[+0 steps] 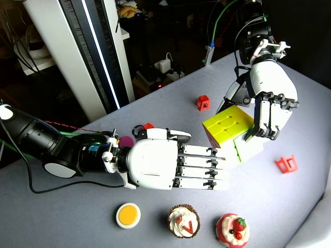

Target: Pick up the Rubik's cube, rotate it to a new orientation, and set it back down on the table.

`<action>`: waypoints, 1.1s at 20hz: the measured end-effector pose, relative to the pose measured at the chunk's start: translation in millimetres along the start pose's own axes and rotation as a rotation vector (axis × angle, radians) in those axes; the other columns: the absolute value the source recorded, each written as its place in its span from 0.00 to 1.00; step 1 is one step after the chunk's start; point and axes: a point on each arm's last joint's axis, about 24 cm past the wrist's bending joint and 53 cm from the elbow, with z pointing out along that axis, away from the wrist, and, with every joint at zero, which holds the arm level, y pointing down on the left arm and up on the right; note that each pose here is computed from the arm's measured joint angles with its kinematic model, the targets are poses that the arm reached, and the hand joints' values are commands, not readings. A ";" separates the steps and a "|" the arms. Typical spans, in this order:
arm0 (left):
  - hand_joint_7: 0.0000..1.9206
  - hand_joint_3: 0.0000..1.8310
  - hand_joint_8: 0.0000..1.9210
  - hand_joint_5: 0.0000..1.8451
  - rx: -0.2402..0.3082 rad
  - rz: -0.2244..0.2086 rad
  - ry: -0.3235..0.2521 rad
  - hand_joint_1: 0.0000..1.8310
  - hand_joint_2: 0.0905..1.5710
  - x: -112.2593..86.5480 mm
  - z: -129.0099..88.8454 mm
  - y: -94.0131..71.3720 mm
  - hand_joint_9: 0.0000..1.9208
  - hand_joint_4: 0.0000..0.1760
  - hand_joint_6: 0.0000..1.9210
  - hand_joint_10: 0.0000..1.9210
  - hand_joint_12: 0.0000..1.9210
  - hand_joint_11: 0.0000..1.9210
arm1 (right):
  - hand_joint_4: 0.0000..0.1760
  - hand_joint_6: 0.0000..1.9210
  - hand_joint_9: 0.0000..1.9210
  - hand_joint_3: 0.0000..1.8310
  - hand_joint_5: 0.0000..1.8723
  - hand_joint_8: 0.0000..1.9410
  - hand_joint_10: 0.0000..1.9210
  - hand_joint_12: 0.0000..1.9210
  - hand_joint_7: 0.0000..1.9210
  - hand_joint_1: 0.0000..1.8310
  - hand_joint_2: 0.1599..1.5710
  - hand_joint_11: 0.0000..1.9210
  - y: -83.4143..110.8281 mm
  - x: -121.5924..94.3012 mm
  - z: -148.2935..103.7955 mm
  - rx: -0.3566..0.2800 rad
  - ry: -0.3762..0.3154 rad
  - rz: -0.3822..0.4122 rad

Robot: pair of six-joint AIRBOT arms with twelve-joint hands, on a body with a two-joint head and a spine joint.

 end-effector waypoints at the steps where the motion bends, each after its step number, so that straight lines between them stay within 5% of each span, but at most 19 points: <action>1: 0.29 0.09 0.93 0.29 0.000 0.001 0.002 0.62 0.81 0.7 0.3 -0.2 0.51 0.00 0.84 1.00 1.00 0.60 | 0.00 0.01 0.04 0.00 0.07 0.01 0.01 0.00 0.05 0.00 0.88 0.00 0.5 0.4 0.0 -0.002 0.001 -0.001; 2: 0.33 0.27 0.99 0.31 0.000 0.001 0.002 0.63 0.69 0.7 0.3 -0.2 0.47 0.00 0.80 1.00 1.00 0.56 | 0.00 0.03 0.01 0.00 0.10 0.00 0.00 0.00 0.03 0.00 0.88 0.00 1.4 0.5 -0.3 -0.003 0.002 0.000; 4: 0.33 0.18 1.00 0.37 0.001 -0.002 0.002 0.59 0.69 0.8 0.3 -0.3 0.44 0.00 0.78 1.00 1.00 0.55 | 0.00 0.05 0.00 0.00 0.14 0.00 0.00 0.00 0.02 0.00 0.88 0.00 4.2 0.4 -1.1 -0.011 0.003 -0.003; 5: 0.36 0.13 1.00 0.28 0.002 0.003 0.004 0.68 0.62 1.3 0.3 -0.5 0.48 0.00 0.96 1.00 1.00 0.59 | 0.00 0.03 0.01 0.00 0.09 0.00 0.00 0.00 0.01 0.00 0.89 0.01 4.9 -0.2 -1.1 -0.014 0.001 -0.003; 8: 0.38 0.08 1.00 0.26 0.001 -0.005 0.000 0.75 0.62 0.3 0.2 -0.3 0.49 0.00 1.00 1.00 1.00 0.58 | 0.00 0.01 0.01 0.00 0.06 0.01 0.00 0.00 0.03 0.00 0.89 0.00 8.5 1.1 -1.6 -0.022 0.002 0.000; 10: 0.38 0.07 1.00 0.26 0.002 -0.005 -0.002 0.75 0.62 -0.4 0.2 -0.5 0.47 0.00 1.00 1.00 1.00 0.56 | 0.00 0.06 0.04 0.00 0.14 0.01 0.02 0.17 0.06 0.00 0.90 0.00 9.9 2.0 -2.1 -0.023 0.004 0.003; 12: 0.39 0.10 1.00 0.28 0.003 -0.003 0.000 0.74 0.60 0.1 0.2 -0.6 0.48 0.00 1.00 1.00 1.00 0.57 | 0.00 0.03 0.07 0.00 0.09 0.01 0.03 0.23 0.09 0.00 0.89 0.00 14.3 -0.4 -3.0 -0.036 -0.005 0.004; 13: 0.39 0.46 0.95 0.26 0.001 -0.001 0.000 0.73 0.51 0.1 0.3 -0.3 0.48 0.00 1.00 1.00 1.00 0.58 | 0.00 0.02 0.10 0.00 0.10 0.01 0.04 0.27 0.11 0.00 0.89 0.00 17.6 -1.0 -3.4 -0.049 -0.006 0.001; 14: 0.38 0.58 0.99 0.27 -0.002 -0.002 -0.002 0.73 0.48 -0.8 0.1 0.9 0.48 0.00 1.00 1.00 1.00 0.58 | 0.00 0.02 0.13 0.00 0.10 0.01 0.06 0.36 0.13 0.00 0.89 0.00 22.4 0.6 -3.7 -0.063 -0.006 0.004; 15: 0.37 0.59 1.00 0.27 -0.002 -0.003 -0.003 0.73 0.49 -1.0 0.1 1.0 0.48 0.00 1.00 1.00 1.00 0.58 | 0.00 0.02 0.16 0.00 0.11 0.02 0.08 0.53 0.15 0.00 0.88 0.00 23.5 1.5 -3.7 -0.065 -0.005 0.006; 17: 0.36 0.57 1.00 0.29 -0.002 -0.002 -0.002 0.72 0.51 -0.9 0.1 1.1 0.47 0.06 1.00 1.00 1.00 0.58 | 0.00 0.00 0.13 0.00 0.08 0.00 0.10 0.58 0.13 0.00 0.88 0.00 25.1 3.1 -3.8 -0.072 0.001 0.002; 19: 0.35 0.52 0.99 0.25 -0.002 -0.003 -0.002 0.72 0.53 -1.0 0.1 1.0 0.45 0.00 1.00 1.00 1.00 0.56 | 0.00 0.00 0.07 0.00 0.04 0.01 0.23 0.56 0.10 0.00 0.87 0.00 26.7 4.3 -3.8 -0.075 0.002 0.004; 20: 0.33 0.33 1.00 0.23 -0.002 -0.003 -0.003 0.74 0.53 -1.0 0.1 0.9 0.42 0.00 1.00 1.00 1.00 0.52 | 0.00 0.00 0.06 0.00 0.05 0.01 0.25 0.54 0.11 0.00 0.88 0.00 27.6 5.5 -3.9 -0.078 0.006 0.001; 21: 0.33 0.33 0.92 0.16 -0.001 -0.003 -0.003 0.71 0.61 -1.2 0.1 0.6 0.36 0.00 1.00 1.00 1.00 0.46 | 0.00 0.00 0.04 0.00 0.03 0.00 0.26 0.48 0.10 0.00 0.88 0.00 29.0 6.2 -4.2 -0.080 0.008 0.004; 22: 0.26 0.21 0.98 0.15 0.000 -0.002 -0.002 0.72 0.59 -0.9 0.1 0.6 0.34 0.00 1.00 1.00 1.00 0.46 | 0.00 0.01 0.03 0.00 0.05 0.00 0.27 0.43 0.11 0.00 0.88 0.00 30.8 7.1 -4.3 -0.086 0.010 0.004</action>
